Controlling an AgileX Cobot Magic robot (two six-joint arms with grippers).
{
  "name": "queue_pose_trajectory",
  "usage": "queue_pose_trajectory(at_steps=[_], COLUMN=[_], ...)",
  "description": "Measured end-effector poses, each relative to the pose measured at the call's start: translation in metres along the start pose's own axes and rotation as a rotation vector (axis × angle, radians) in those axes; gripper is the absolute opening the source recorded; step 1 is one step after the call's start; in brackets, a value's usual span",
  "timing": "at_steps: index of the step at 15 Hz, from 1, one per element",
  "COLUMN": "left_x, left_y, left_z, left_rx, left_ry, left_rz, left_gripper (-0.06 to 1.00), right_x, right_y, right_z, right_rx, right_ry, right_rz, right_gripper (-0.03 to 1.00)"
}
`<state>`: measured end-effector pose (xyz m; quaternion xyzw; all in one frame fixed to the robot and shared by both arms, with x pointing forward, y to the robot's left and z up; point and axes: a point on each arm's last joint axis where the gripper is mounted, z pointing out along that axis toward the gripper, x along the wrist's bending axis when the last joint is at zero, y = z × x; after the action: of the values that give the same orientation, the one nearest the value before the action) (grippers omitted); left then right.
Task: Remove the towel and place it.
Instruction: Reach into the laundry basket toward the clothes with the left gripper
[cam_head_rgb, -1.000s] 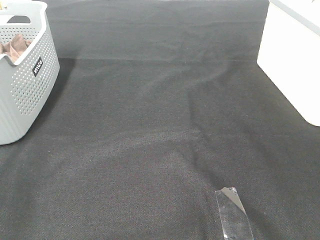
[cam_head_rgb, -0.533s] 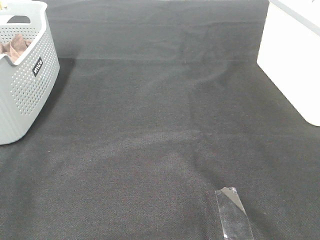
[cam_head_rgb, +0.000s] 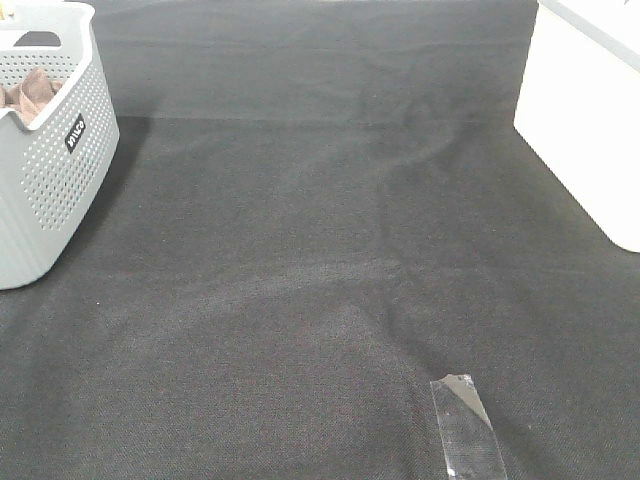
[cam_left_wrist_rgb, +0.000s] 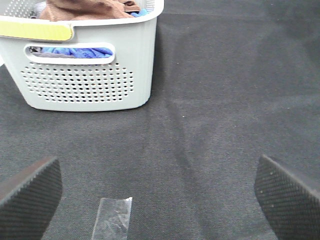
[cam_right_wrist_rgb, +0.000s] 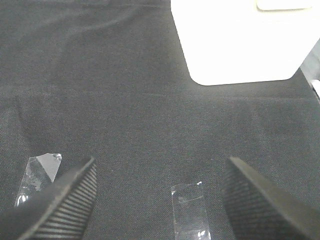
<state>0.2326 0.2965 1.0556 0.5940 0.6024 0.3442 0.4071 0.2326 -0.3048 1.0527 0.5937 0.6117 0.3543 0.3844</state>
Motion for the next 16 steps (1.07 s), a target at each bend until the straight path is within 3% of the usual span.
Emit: queue_pose_trajectory(at_steps=[7,8,10,13,15,16], left_x=[-0.001,-0.002,-0.003,0.005,0.015,0.015], left_y=[0.004,0.017,0.072,0.15,0.195,0.195], left_z=[-0.003,-0.006,0.001,0.045,0.088,0.088], left_rx=[0.012,0.043,0.164,0.378,0.483,0.483], left_ry=[-0.004,-0.005,-0.005,0.019,0.075,0.075], left_rz=[0.03,0.094,0.367,0.755,0.925,0.925], left_gripper=[0.99,0.99,0.99,0.99,0.99,0.99], right_x=[0.0,0.0,0.0,0.0,0.0,0.0], right_y=[0.0,0.0,0.0,0.0,0.0,0.0], right_z=[0.0,0.0,0.0,0.0,0.0,0.0], right_rx=[0.0,0.0,0.0,0.0,0.0,0.0], right_ry=[0.0,0.0,0.0,0.0,0.0,0.0], right_rz=[0.0,0.0,0.0,0.0,0.0,0.0], right_gripper=[0.69,0.69,0.69,0.69,0.69,0.69])
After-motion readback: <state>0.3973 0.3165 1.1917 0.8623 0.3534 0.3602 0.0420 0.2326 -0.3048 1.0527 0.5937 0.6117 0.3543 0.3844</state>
